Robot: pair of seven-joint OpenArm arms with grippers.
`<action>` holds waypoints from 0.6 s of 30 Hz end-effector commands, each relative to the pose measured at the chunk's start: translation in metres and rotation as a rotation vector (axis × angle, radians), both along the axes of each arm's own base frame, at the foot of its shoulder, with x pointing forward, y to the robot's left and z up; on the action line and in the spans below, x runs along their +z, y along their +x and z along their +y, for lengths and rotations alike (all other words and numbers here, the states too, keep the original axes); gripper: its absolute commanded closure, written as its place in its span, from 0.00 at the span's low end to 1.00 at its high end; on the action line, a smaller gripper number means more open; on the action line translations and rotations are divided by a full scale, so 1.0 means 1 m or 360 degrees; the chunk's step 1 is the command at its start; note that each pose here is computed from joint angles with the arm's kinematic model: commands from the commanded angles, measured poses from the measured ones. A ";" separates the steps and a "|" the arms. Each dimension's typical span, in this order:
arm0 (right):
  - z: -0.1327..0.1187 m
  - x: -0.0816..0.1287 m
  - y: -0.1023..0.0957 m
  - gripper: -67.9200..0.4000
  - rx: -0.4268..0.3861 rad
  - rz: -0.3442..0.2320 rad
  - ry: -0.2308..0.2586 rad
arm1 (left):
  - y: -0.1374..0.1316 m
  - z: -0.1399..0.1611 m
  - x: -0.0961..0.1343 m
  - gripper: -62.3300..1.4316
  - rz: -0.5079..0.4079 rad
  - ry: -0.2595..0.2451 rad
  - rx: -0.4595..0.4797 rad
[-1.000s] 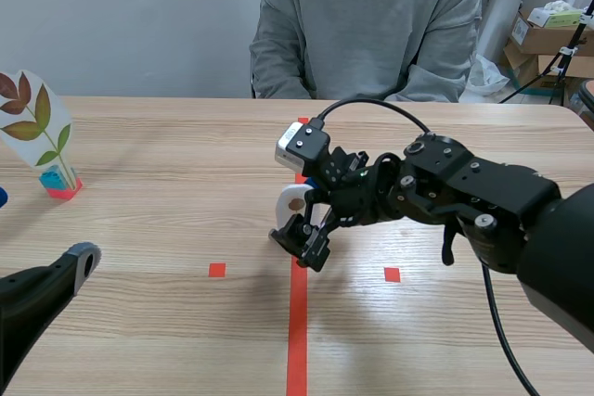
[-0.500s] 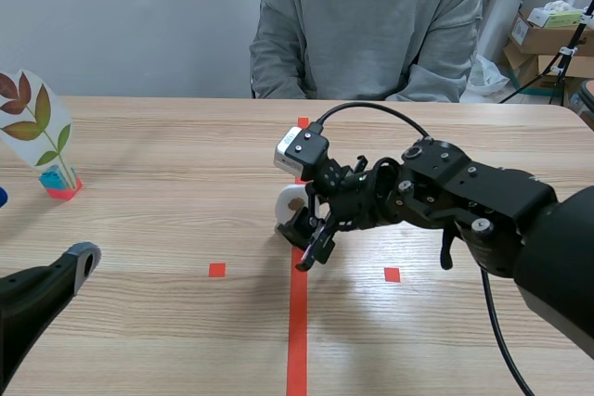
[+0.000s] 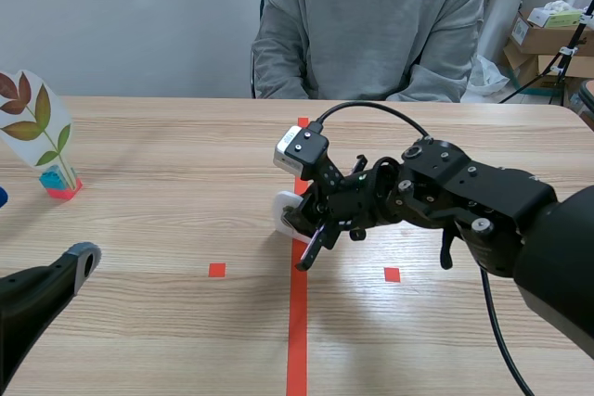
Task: Do the leaf sorting experiment
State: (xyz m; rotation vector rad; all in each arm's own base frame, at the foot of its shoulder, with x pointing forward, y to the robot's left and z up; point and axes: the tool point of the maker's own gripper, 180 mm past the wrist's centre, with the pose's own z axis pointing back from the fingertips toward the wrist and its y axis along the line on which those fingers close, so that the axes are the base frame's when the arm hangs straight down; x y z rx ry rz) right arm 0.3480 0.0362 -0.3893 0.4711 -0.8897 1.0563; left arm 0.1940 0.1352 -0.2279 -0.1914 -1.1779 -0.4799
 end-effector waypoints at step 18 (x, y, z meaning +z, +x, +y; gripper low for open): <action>-0.186 0.058 0.085 0.97 -0.0903 -0.0149 0.0129 | 0.002 -0.002 0.005 0.06 -0.0031 -0.0039 0.0010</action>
